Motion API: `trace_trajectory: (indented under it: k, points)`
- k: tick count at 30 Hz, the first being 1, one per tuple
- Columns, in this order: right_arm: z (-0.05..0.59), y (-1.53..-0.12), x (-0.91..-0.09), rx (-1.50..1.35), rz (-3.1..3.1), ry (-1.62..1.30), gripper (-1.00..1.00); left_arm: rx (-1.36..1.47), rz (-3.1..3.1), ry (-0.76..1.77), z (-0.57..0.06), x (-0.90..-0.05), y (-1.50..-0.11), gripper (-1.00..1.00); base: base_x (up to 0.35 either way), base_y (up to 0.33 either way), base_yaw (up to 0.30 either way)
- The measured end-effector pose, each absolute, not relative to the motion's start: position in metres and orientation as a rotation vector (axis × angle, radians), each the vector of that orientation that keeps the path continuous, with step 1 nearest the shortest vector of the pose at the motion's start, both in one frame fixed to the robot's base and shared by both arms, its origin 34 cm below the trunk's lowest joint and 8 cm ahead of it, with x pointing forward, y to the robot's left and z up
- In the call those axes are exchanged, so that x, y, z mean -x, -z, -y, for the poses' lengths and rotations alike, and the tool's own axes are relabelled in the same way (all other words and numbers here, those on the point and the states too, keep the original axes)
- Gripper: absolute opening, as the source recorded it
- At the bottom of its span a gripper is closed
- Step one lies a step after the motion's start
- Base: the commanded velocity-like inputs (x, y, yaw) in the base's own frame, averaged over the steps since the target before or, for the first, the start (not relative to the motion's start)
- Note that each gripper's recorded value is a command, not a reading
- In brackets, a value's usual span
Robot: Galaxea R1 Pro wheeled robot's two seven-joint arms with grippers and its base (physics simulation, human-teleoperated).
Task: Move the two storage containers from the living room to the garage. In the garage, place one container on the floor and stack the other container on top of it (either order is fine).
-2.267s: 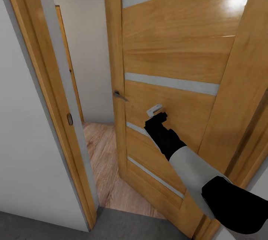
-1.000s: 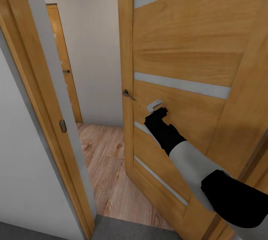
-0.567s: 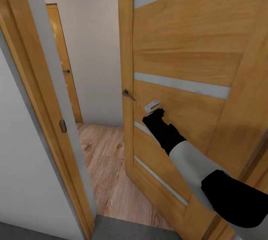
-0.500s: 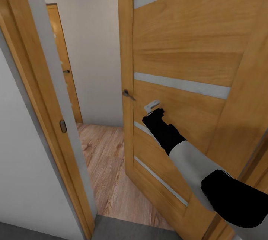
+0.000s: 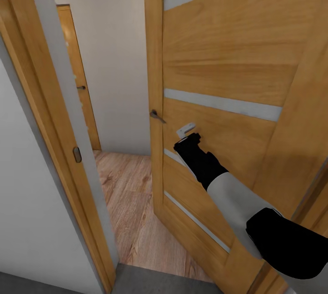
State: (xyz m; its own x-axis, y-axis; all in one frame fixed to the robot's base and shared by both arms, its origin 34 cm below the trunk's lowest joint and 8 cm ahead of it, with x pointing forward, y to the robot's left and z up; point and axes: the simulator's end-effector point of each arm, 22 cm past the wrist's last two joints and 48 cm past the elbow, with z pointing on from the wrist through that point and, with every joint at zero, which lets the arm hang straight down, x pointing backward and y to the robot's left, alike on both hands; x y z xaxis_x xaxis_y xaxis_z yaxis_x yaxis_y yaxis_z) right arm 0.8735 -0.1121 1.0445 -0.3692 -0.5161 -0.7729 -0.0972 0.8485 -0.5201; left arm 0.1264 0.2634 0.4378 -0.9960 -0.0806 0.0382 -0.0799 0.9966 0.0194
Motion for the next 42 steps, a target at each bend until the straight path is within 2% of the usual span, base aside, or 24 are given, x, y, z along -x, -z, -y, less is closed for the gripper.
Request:
trace_trajectory:
  k: [11,16,24,42]
  points:
    - [0.138,-1.023,-0.878,0.408,-1.931,0.569,1.00,-0.125,3.100,0.027,-0.263,-0.126,-0.438,1.00,0.000,0.000,0.000]
    - [0.170,-1.024,-0.882,0.380,-1.940,0.703,1.00,-0.125,3.100,0.025,-0.262,-0.126,-0.438,1.00,0.162,0.000,0.000]
    - [0.175,-1.028,-0.883,0.367,-1.933,0.729,1.00,-0.123,3.101,0.024,-0.262,-0.126,-0.438,1.00,0.275,0.000,0.000]
    - [0.187,-1.052,-0.888,0.315,-1.897,0.780,1.00,-0.123,3.100,0.024,-0.262,-0.127,-0.438,1.00,0.013,0.000,0.000]
